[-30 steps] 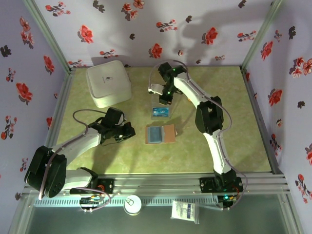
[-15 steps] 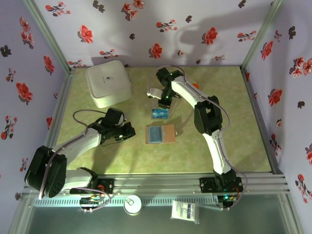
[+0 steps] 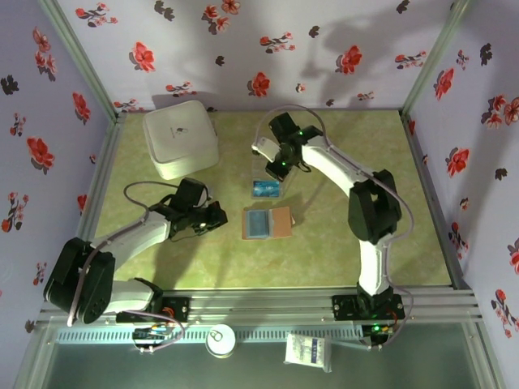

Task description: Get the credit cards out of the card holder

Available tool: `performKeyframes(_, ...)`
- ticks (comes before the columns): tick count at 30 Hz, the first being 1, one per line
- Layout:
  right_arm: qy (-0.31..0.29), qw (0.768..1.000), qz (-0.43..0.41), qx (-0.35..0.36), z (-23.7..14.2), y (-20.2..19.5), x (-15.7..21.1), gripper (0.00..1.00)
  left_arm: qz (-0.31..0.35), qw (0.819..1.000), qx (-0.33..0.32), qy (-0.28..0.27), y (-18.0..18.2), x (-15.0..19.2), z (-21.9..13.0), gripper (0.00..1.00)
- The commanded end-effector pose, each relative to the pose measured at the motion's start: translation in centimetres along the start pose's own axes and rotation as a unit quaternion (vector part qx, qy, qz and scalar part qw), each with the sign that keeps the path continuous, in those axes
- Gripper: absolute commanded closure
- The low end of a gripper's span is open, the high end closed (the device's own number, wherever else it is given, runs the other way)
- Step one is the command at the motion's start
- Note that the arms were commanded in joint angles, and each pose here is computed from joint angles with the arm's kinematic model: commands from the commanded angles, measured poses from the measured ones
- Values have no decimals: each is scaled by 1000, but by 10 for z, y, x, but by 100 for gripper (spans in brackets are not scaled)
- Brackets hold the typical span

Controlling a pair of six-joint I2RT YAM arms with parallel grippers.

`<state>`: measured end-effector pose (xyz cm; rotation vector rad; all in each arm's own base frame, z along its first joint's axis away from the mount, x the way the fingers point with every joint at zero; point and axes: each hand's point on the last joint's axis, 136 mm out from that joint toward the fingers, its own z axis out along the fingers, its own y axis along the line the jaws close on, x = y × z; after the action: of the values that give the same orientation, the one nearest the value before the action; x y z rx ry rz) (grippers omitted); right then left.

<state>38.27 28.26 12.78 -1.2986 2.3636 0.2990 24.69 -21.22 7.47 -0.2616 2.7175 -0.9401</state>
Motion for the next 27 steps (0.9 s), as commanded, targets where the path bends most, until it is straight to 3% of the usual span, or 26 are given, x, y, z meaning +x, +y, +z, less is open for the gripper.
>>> performKeyframes(1, -84, 988, 122, 34, -17, 1, -23, 88, -3, 1000, 20, 0, -10, -6, 6, 98)
performKeyframes(6, -113, 953, 278, 33, -27, 17, -4, 87, 8, 1000, 28, 12, -21, -4, 19, 99)
performKeyframes(13, -122, 904, 408, -41, -24, 60, 22, 85, 20, 999, 30, 33, -34, 3, 43, 98)
performKeyframes(18, -74, 886, 452, -66, -15, 79, 47, 85, 21, 998, 26, 47, -36, 11, 60, 100)
performKeyframes(27, -44, 876, 468, -107, 2, 105, 63, 70, 22, 998, -12, 56, -22, 21, 68, 100)
